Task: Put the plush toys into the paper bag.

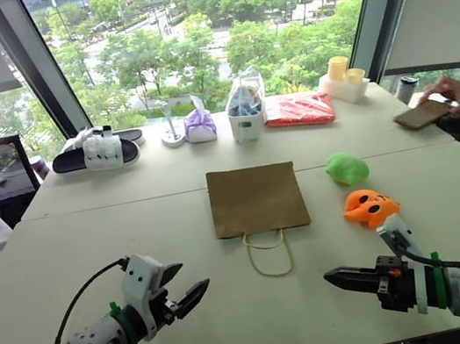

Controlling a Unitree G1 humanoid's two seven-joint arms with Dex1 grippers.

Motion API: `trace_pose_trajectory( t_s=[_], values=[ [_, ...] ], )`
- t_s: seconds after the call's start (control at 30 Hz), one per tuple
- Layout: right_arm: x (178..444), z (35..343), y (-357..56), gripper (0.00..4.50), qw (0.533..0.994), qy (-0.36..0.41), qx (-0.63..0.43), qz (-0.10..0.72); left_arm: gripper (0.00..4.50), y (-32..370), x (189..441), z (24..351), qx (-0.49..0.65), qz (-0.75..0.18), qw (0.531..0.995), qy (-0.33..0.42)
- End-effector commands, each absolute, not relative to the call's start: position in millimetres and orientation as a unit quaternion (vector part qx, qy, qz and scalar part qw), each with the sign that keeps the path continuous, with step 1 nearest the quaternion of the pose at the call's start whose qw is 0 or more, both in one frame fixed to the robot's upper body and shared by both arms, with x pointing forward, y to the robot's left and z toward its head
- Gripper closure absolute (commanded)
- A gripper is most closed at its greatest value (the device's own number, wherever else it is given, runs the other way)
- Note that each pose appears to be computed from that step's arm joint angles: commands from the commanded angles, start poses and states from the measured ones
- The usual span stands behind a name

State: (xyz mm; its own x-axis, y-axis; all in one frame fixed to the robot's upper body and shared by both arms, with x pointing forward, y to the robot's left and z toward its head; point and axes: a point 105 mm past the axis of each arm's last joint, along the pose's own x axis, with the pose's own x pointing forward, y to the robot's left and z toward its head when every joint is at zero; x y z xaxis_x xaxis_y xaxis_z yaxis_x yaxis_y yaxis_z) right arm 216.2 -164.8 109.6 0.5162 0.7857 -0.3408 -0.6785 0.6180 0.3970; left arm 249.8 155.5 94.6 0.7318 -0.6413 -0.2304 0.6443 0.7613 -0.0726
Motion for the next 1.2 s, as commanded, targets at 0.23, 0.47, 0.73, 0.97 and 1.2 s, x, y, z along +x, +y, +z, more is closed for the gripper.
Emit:
trace_pose_trajectory(
  t_s=[0.23,0.47,0.73,0.97,1.2],
  values=[
    [219,111,-161,4.5,0.863,0.236,0.097,0.437,0.69,155,249,102,0.008,-0.343,0.935,0.093],
    [221,111,-160,4.5,0.868,0.23,0.097,0.43,0.69,164,254,101,0.025,-0.351,0.932,0.092],
    [223,119,-168,4.5,0.876,0.224,0.087,0.418,0.69,159,270,118,0.205,-0.455,0.865,0.051],
    [218,120,-159,4.5,0.882,0.214,0.093,0.409,0.69,115,302,127,0.289,-0.562,0.775,-0.01],
    [218,119,-148,4.5,0.891,0.2,0.101,0.394,0.69,49,334,125,0.318,-0.628,0.707,-0.073]
  ],
)
